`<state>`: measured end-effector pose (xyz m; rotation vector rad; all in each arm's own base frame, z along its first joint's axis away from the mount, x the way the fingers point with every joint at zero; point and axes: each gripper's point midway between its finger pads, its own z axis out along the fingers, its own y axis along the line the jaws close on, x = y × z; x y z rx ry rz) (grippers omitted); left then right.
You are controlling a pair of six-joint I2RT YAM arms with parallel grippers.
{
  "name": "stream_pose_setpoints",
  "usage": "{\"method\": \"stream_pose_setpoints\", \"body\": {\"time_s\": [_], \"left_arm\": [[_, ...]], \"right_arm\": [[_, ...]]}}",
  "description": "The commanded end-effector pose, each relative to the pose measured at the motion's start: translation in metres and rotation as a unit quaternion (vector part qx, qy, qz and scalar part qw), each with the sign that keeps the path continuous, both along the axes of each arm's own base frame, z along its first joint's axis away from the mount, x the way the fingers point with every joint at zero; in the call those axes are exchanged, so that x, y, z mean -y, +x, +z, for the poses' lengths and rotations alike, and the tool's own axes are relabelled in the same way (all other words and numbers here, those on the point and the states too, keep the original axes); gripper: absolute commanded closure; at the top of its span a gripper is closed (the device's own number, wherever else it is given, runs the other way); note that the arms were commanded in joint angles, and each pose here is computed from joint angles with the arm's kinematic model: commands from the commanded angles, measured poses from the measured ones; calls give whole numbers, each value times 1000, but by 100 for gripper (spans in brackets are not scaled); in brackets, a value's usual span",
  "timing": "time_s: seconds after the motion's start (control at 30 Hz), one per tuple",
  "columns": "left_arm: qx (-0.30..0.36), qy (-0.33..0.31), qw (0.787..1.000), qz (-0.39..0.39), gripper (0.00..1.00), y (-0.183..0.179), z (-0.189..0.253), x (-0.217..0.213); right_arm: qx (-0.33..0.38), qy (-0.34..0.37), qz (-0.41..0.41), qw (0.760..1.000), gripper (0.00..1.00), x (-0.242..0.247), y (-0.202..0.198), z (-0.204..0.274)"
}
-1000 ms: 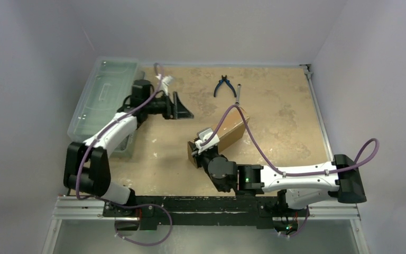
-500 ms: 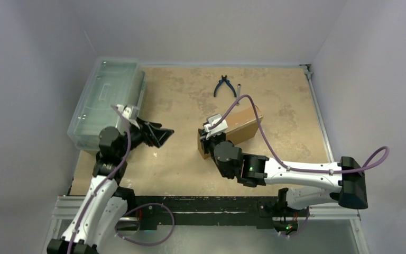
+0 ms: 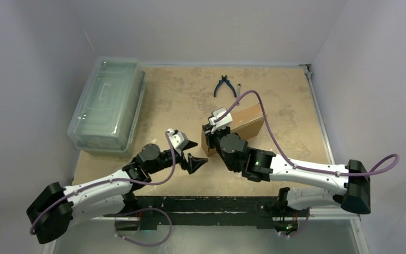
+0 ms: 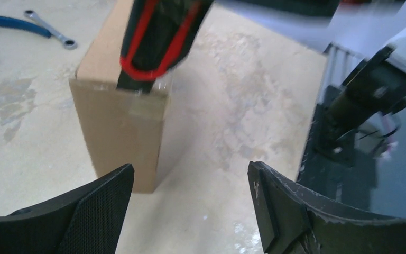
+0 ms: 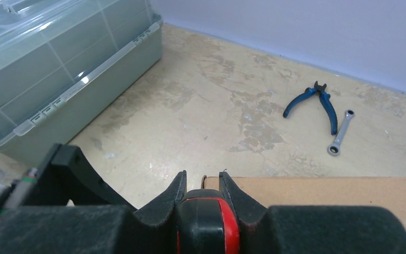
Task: Unpack the express box
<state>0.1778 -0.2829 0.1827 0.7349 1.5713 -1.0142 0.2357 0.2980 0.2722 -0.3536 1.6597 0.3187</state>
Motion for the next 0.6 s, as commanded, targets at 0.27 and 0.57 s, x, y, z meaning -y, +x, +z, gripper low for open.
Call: {"method": "stream_pose_setpoints", "body": {"time_s": [0.27, 0.57], "left_arm": [[188, 36, 979, 70, 18, 38, -17, -3], [172, 15, 983, 67, 16, 54, -23, 14]], "right_arm": [[-2, 12, 13, 1000, 100, 8, -1, 11], [-4, 12, 16, 1000, 100, 7, -1, 11]]}}
